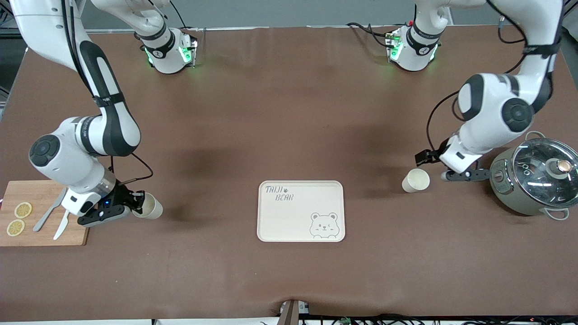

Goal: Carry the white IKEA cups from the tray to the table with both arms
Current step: 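Set the cup down with the left gripper while the right gripper carries its cup, then lower the cup beside the cutting board and open the right gripper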

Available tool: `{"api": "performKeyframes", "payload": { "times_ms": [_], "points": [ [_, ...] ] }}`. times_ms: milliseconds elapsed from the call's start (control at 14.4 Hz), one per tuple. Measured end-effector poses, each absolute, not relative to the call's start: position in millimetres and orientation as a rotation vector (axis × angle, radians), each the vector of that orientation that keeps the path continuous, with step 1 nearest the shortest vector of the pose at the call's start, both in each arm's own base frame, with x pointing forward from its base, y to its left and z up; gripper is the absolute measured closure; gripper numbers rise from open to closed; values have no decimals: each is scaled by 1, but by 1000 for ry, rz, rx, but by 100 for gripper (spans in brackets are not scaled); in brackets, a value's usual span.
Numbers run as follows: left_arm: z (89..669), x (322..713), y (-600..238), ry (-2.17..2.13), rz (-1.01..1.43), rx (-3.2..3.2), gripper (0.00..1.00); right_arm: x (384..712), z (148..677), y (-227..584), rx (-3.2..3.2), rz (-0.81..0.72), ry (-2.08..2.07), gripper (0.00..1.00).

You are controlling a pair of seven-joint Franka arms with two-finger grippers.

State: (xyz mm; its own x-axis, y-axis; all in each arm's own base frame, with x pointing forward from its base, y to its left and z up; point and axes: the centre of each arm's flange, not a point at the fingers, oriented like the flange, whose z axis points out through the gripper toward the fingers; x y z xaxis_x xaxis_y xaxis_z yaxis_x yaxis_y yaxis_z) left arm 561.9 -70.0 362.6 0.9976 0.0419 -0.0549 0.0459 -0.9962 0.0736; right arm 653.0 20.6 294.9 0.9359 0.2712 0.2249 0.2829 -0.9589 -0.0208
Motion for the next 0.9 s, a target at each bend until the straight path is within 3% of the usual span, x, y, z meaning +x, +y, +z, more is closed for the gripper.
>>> {"api": "performKeyframes", "payload": {
  "times_ms": [556,903],
  "points": [
    [447,613,-18,182,132,3131,0,651,228,18,-3054,-380,-444,96],
    [516,615,51,317,62,3168,0,651,221,22,-3052,-385,-450,96]
  ]
}}
